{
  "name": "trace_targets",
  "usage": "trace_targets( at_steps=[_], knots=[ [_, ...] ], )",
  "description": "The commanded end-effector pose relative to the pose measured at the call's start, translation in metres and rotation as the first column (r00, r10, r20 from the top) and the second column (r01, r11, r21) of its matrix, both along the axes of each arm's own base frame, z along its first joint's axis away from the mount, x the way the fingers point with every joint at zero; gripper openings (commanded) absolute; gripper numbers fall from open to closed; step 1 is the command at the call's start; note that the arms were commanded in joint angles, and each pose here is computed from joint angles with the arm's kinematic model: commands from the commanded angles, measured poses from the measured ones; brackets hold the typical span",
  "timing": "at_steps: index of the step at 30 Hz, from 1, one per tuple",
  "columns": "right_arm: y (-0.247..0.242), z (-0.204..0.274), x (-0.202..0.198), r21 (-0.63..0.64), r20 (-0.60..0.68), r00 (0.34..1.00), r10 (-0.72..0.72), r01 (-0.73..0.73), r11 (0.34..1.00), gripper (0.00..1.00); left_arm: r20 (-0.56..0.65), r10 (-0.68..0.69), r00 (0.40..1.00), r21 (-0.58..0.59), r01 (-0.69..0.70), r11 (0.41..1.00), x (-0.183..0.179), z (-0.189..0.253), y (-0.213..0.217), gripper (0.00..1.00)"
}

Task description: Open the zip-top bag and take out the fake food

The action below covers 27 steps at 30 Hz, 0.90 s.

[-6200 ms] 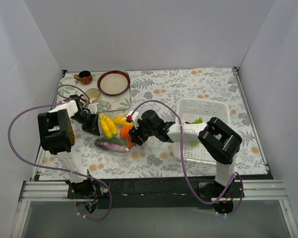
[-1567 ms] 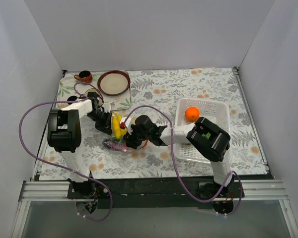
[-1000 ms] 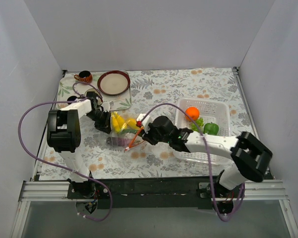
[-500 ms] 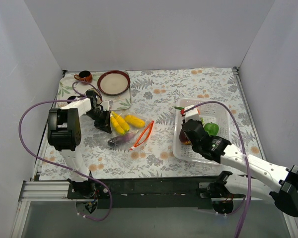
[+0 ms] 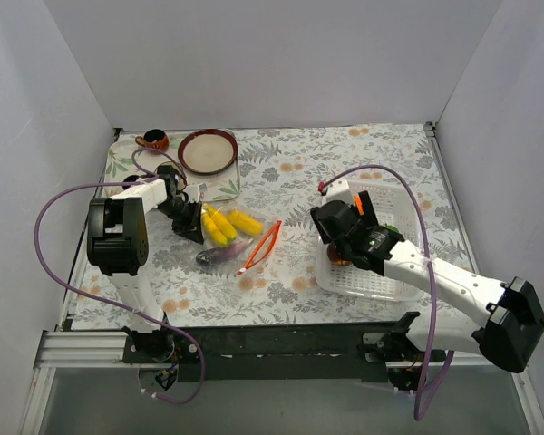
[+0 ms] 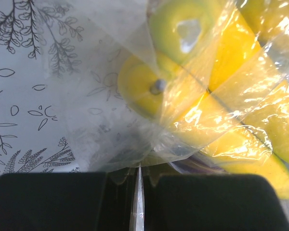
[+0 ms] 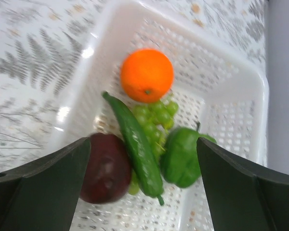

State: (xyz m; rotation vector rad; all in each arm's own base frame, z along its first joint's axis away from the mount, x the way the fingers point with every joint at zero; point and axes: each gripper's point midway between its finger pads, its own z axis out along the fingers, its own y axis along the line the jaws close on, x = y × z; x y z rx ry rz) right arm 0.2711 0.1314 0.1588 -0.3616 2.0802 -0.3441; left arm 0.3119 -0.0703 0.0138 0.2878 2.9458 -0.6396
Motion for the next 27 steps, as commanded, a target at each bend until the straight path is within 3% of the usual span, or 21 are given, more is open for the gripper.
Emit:
trace_targets(
  at_steps=[1,3,4,5,10,12,13,14,19,25,26,27],
  knots=[
    [0.08,0.037,0.017,0.106,0.056,0.957,0.285,-0.289,0.951,0.99,0.03,-0.041,0.999,0.164,0.036,0.986,0.01,-0.039,0.031,0.0],
    [0.114,0.04,0.016,0.173,0.091,0.906,0.413,-0.423,0.889,0.94,0.027,-0.043,0.999,0.166,0.038,0.985,0.008,-0.04,0.031,0.0],
    [0.137,0.033,0.008,0.215,0.081,0.852,0.518,-0.522,0.825,0.89,0.026,-0.043,0.999,0.164,0.038,0.986,0.008,-0.04,0.031,0.0],
    [0.149,0.033,0.009,0.234,0.108,0.826,0.554,-0.562,0.793,0.78,0.032,-0.044,0.999,0.164,0.038,0.986,0.009,-0.04,0.031,0.0],
    [0.202,0.005,-0.002,0.316,0.073,0.692,0.718,-0.699,0.641,0.51,0.028,-0.036,0.999,0.153,0.031,0.988,0.011,-0.04,0.028,0.0],
    [0.216,-0.006,-0.005,0.339,0.063,0.653,0.755,-0.725,0.599,0.19,0.032,-0.038,0.999,0.156,0.032,0.987,0.012,-0.039,0.027,0.0],
    [0.221,-0.011,-0.007,0.351,0.053,0.634,0.771,-0.735,0.58,0.07,0.035,-0.036,0.999,0.156,0.03,0.987,0.013,-0.038,0.027,0.0],
    [0.227,-0.015,-0.01,0.366,0.044,0.612,0.79,-0.746,0.557,0.01,0.037,-0.037,0.999,0.159,0.031,0.987,0.013,-0.038,0.028,0.0],
    [0.243,-0.042,-0.014,0.41,-0.024,0.569,0.822,-0.744,0.527,0.01,0.033,-0.04,0.999,0.162,0.034,0.986,0.012,-0.039,0.029,0.0],
    [0.257,-0.062,-0.004,0.433,-0.04,0.58,0.814,-0.724,0.537,0.04,0.031,-0.044,0.999,0.164,0.039,0.986,0.012,-0.041,0.029,0.0],
    [0.258,-0.064,0.002,0.432,-0.044,0.594,0.804,-0.714,0.551,0.48,0.033,-0.043,0.999,0.163,0.037,0.986,0.013,-0.041,0.029,0.0],
    [0.261,-0.072,0.005,0.435,-0.053,0.598,0.8,-0.707,0.557,0.72,0.03,-0.046,0.998,0.16,0.041,0.986,0.012,-0.041,0.028,0.0]
  ],
)
